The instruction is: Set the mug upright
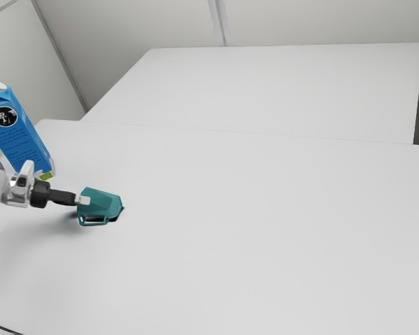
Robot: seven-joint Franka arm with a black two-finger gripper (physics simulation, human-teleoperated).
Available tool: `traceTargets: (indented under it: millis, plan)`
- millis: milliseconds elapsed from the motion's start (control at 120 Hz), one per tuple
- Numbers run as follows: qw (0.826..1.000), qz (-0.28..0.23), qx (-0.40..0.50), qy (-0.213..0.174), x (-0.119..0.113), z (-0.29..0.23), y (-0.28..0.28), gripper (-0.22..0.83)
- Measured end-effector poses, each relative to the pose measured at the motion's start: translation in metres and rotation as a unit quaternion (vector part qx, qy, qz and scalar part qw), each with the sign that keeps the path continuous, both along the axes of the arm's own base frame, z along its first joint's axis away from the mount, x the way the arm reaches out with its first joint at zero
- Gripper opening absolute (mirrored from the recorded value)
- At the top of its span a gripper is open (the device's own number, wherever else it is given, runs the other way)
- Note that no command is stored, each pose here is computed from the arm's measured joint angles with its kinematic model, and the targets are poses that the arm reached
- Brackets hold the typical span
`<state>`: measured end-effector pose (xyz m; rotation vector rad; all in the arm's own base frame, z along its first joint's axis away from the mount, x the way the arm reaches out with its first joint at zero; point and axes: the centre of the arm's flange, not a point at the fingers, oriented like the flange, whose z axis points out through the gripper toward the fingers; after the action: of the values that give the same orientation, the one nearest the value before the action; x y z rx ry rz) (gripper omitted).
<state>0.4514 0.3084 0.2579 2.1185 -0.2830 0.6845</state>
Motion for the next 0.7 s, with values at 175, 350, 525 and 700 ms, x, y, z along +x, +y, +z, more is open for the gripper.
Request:
traceTargets:
  millis: [175,350,525,700]
  plan:
    - [1.0,-0.003,-0.004,-0.008,-0.002,-0.001,-0.005,0.26]
    - [1.0,-0.008,-0.001,-0.024,0.003,0.007,-0.009,-0.01]
    - [0.999,-0.012,-0.001,-0.041,0.01,0.016,-0.015,-0.11]
    - [0.999,-0.007,-0.002,-0.054,0.013,0.023,-0.016,-0.14]
